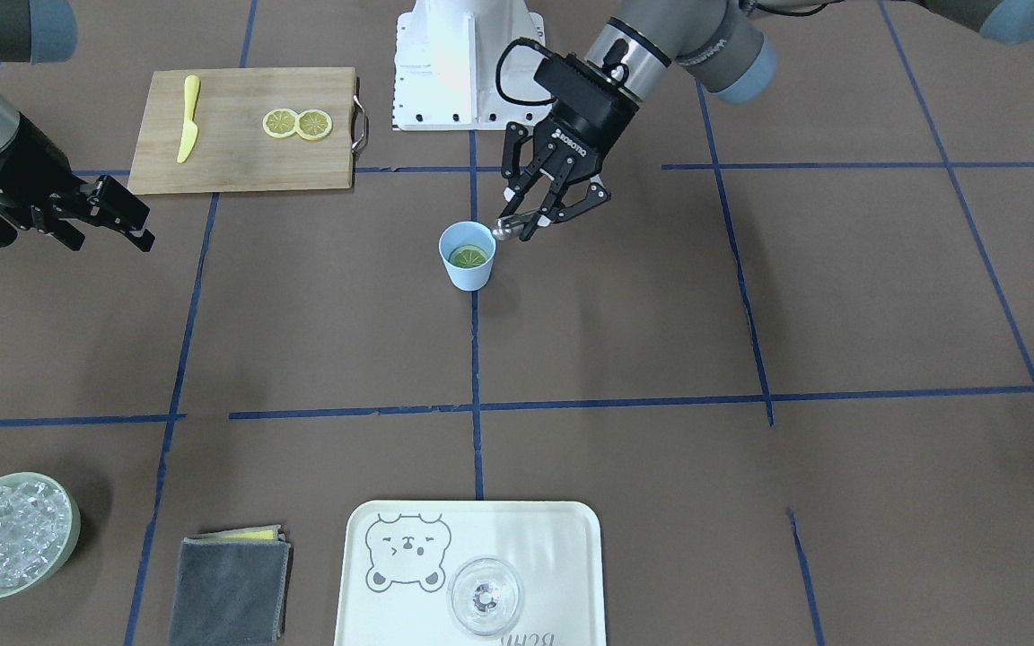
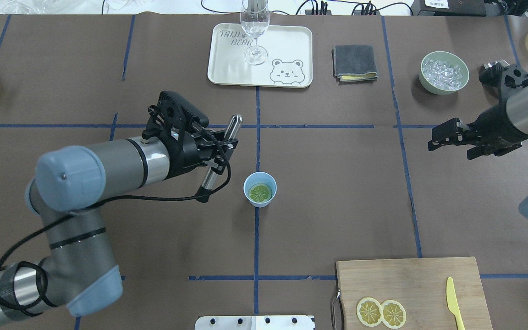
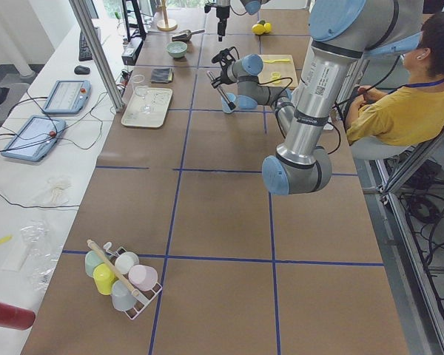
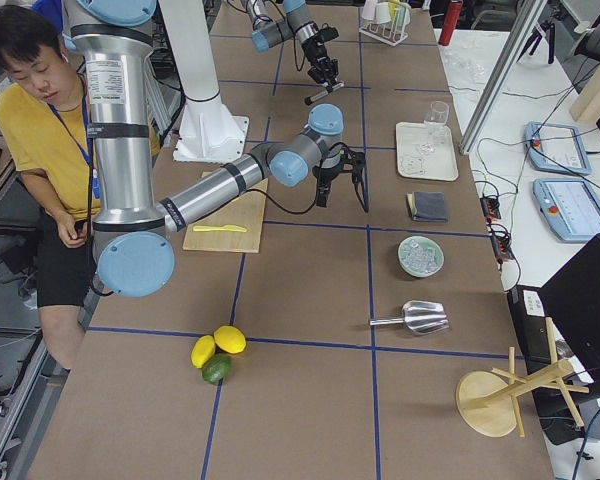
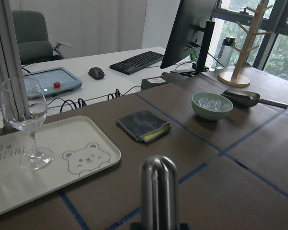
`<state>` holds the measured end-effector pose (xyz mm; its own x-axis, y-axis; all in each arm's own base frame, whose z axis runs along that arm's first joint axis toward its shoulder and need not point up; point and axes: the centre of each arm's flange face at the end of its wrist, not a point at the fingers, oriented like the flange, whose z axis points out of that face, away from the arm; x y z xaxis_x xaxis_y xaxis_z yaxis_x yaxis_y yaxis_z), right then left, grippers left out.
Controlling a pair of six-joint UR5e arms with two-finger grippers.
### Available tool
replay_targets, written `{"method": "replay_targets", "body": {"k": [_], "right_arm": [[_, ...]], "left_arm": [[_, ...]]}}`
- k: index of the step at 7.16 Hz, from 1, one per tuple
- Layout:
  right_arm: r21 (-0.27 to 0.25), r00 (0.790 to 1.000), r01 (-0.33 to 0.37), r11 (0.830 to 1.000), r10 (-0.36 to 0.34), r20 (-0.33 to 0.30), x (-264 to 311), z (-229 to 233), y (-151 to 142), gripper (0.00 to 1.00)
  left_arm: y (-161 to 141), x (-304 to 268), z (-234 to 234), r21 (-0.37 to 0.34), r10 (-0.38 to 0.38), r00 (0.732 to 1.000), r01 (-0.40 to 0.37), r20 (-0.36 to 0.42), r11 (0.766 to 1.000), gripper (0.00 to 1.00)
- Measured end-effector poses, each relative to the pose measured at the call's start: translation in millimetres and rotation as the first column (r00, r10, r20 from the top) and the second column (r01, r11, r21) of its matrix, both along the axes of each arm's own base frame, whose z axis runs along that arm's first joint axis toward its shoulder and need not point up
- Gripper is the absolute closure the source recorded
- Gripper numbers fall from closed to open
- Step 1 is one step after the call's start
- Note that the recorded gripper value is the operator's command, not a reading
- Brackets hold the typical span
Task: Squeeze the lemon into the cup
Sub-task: 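Lift the muddler out of the cup and carry it back with the left gripper, then lower the muddler onto the table with the left gripper and release it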
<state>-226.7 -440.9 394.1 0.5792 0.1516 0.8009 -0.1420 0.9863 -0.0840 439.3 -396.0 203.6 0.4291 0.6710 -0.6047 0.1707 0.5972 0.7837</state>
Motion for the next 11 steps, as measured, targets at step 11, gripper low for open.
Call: {"method": "replay_targets", "body": {"k": [11], "right_arm": [[0.0, 1.0, 0.015, 1.0, -0.015, -0.007, 11, 34, 18, 0.0]], "left_arm": [[-97, -135, 262, -0.71, 0.173, 0.916, 0.151, 0.362, 0.688, 1.0]]}}
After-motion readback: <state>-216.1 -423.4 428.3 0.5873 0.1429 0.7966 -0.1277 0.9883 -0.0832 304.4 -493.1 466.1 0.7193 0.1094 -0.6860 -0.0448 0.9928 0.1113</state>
